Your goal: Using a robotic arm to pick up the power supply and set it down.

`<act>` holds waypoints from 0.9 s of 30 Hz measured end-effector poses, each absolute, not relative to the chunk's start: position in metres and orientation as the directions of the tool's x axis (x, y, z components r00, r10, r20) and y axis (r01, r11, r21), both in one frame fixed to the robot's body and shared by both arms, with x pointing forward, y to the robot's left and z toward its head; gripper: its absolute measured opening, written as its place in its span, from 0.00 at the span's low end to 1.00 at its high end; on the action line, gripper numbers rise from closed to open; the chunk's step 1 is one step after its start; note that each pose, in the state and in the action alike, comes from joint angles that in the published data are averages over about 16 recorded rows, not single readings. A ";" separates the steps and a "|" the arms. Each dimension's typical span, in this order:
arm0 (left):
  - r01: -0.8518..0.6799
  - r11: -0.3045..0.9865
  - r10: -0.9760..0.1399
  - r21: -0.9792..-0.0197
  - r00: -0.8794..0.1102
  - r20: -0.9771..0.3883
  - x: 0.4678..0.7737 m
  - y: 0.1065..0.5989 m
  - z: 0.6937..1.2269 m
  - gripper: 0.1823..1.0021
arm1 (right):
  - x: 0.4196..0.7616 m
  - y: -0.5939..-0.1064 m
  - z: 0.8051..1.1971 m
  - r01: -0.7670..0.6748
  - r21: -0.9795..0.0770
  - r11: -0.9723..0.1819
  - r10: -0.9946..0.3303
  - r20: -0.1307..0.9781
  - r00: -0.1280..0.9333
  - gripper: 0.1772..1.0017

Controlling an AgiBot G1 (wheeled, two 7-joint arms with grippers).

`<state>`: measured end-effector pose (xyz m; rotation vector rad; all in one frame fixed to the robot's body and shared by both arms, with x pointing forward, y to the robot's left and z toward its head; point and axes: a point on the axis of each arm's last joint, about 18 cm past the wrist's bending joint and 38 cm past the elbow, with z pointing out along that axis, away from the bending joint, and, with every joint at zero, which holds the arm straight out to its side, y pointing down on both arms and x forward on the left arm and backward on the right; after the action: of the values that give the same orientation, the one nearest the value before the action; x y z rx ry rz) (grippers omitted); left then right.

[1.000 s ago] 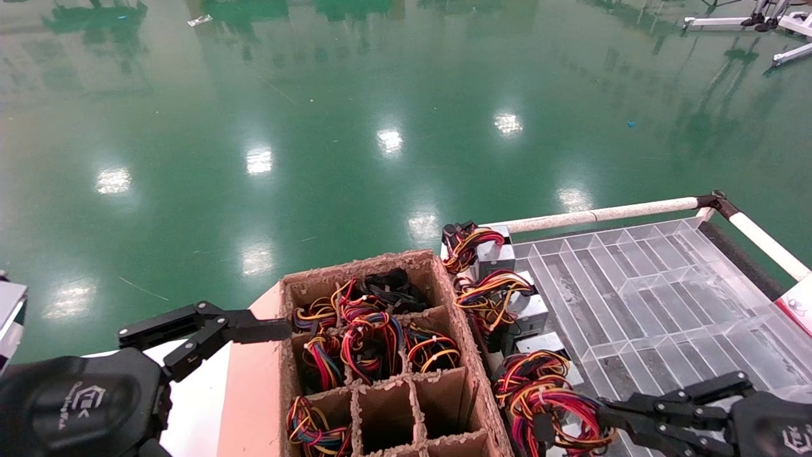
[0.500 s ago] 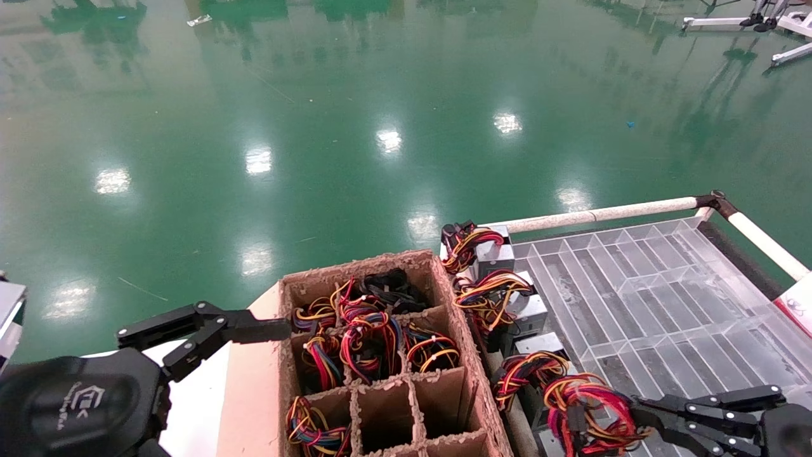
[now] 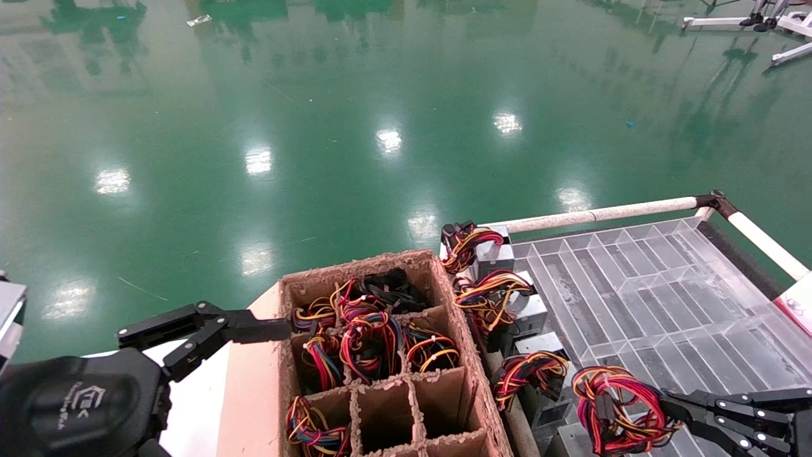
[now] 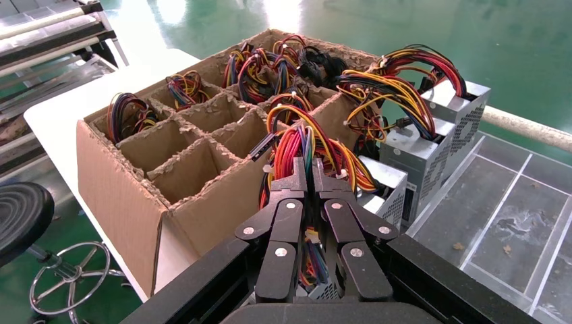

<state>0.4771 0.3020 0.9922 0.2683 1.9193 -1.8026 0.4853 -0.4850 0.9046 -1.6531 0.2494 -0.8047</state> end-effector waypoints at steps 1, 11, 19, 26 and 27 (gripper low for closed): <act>0.462 0.109 -0.185 -0.880 -0.861 -0.474 0.477 0.302 0.992 1.00 | 0.485 -0.485 0.904 0.262 -0.930 -0.258 -0.571 0.366 0.735 0.02; 0.462 0.109 -0.185 -0.880 -0.861 -0.474 0.477 0.302 0.992 1.00 | 0.485 -0.486 0.904 0.262 -0.930 -0.258 -0.571 0.366 0.735 0.10; 0.462 0.109 -0.185 -0.880 -0.861 -0.474 0.477 0.302 0.992 1.00 | 0.486 -0.484 0.905 0.266 -0.929 -0.259 -0.567 0.369 0.737 0.22; 0.462 0.109 -0.185 -0.880 -0.861 -0.474 0.477 0.302 0.992 1.00 | 0.485 -0.476 0.911 0.284 -0.924 -0.258 -0.547 0.381 0.746 0.40; 0.462 0.109 -0.185 -0.880 -0.861 -0.474 0.477 0.302 0.992 1.00 | 0.484 -0.474 0.913 0.288 -0.923 -0.257 -0.542 0.384 0.747 0.44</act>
<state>0.4771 0.3020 0.9923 0.2681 1.9192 -1.8027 0.4839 -0.4743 0.9125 -1.6534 0.2064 -0.7965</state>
